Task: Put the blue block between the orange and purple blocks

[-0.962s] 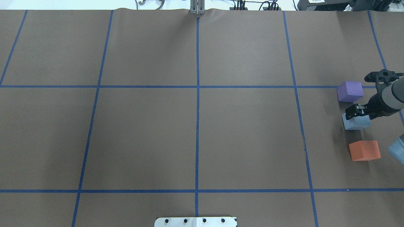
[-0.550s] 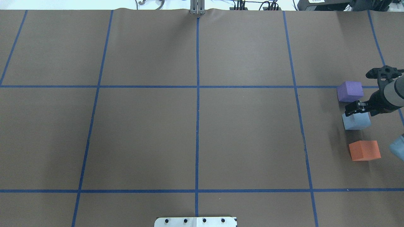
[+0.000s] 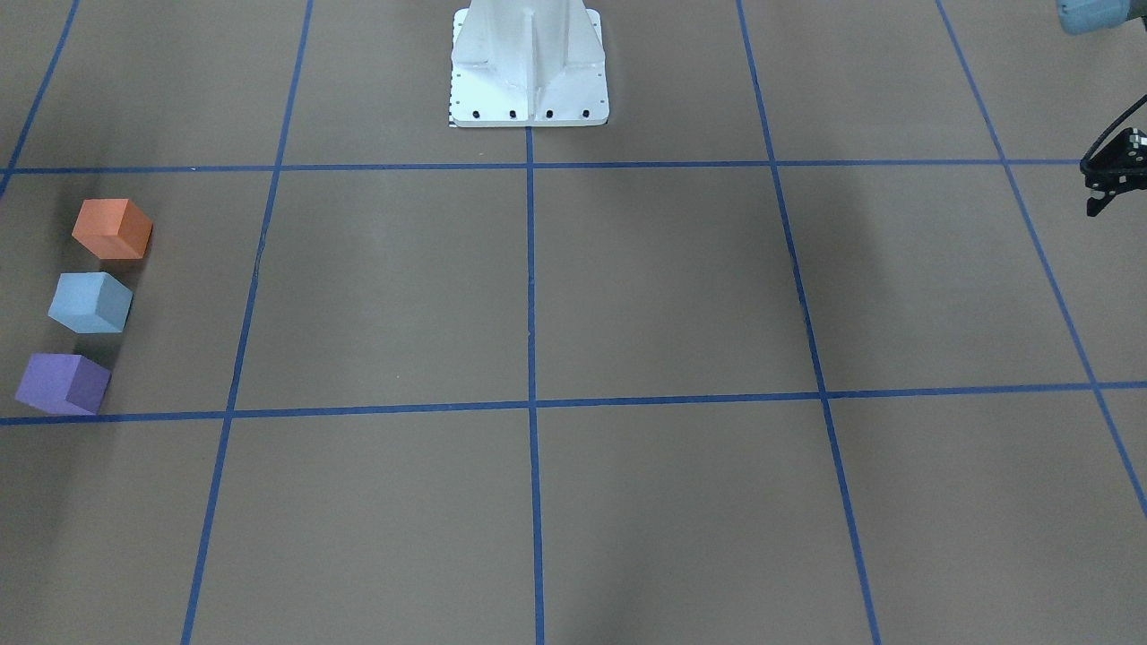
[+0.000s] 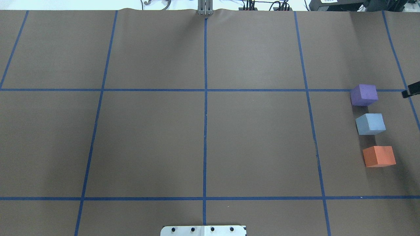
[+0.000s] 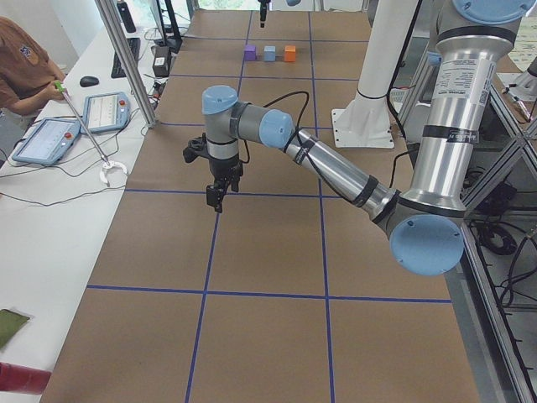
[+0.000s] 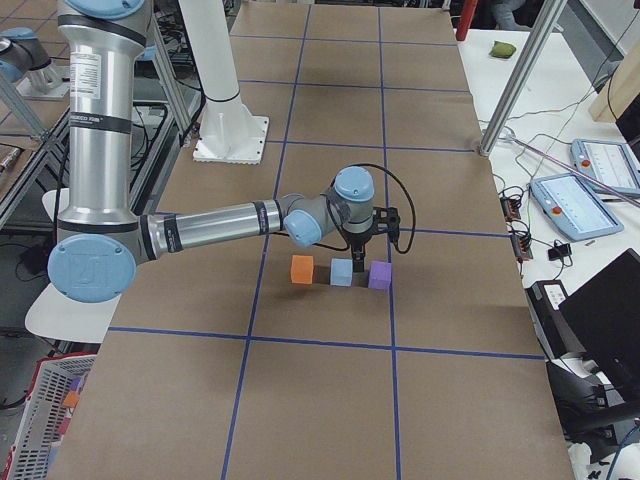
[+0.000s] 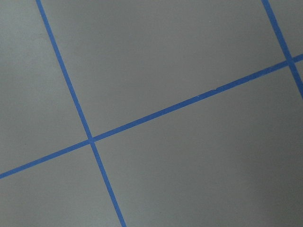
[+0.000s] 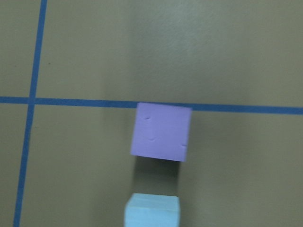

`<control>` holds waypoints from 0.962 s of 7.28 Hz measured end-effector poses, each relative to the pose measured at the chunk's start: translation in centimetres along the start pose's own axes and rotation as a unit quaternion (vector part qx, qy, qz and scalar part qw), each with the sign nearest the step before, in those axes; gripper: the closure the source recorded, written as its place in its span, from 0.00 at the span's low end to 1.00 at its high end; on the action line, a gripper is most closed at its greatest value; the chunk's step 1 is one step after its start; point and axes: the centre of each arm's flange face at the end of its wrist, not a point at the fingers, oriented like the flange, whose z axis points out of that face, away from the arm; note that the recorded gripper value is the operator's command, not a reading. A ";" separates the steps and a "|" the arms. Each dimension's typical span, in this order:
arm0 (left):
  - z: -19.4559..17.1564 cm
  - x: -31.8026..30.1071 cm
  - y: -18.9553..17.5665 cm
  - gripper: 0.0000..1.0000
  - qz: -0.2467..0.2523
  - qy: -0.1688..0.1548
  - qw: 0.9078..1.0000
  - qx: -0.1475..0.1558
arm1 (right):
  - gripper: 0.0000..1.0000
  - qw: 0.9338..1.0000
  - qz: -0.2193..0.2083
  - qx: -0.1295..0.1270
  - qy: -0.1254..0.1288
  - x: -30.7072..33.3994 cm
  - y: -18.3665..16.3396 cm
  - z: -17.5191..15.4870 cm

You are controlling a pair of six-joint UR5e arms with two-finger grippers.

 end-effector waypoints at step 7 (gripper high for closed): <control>11.4 -19.0 10.1 0.00 -0.058 0.043 0.997 0.003 | 0.00 0.996 0.020 -0.086 0.011 13.0 4.8 -5.2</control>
